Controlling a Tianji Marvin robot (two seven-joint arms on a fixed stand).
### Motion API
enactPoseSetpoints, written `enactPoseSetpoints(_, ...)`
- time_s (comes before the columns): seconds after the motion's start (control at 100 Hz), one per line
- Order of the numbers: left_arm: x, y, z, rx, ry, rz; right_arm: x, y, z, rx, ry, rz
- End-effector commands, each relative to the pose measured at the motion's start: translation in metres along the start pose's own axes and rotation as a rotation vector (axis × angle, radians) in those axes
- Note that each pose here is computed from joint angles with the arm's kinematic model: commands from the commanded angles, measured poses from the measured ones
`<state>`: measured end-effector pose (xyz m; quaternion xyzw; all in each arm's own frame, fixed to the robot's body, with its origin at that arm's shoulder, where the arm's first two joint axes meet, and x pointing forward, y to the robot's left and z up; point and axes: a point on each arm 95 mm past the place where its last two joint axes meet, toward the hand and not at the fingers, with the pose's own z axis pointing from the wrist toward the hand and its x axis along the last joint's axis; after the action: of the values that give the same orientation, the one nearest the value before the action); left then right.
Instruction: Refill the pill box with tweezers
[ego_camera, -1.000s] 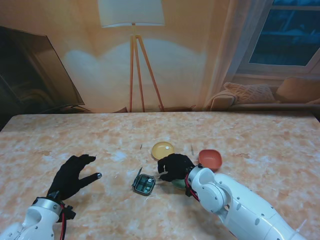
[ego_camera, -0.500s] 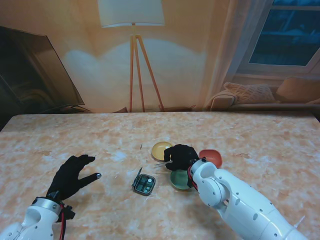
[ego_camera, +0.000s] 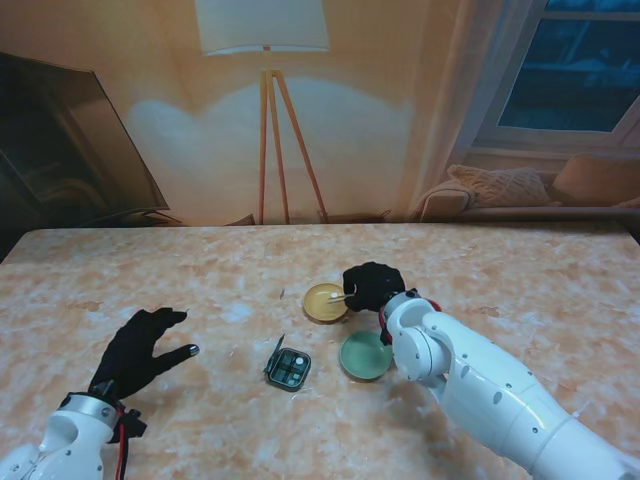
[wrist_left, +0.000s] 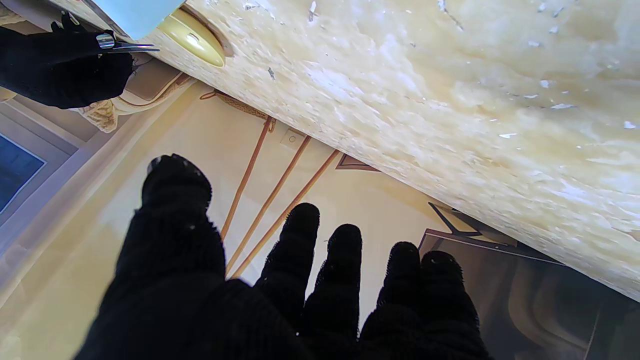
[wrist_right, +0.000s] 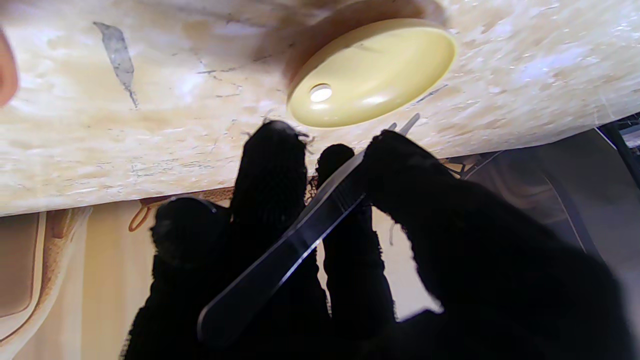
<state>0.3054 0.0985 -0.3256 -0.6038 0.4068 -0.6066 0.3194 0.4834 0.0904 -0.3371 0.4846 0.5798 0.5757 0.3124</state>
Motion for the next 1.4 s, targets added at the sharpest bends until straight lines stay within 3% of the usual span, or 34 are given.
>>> enactPoseSetpoints(0.0, 0.001, -0.001, -0.001, -0.009, 0.003, 0.003, 0.002, -0.002, 0.004, 0.016, -0.007, 0.000)
enactPoseSetpoints(0.68, -0.002, -0.004, -0.003, -0.012, -0.001, 0.011, -0.008, -0.009, 0.029, 0.089, -0.055, -0.096)
enactPoseSetpoints(1.39, -0.003, -0.005, -0.001, -0.013, -0.002, 0.012, -0.009, -0.012, 0.044, 0.110, -0.084, -0.114)
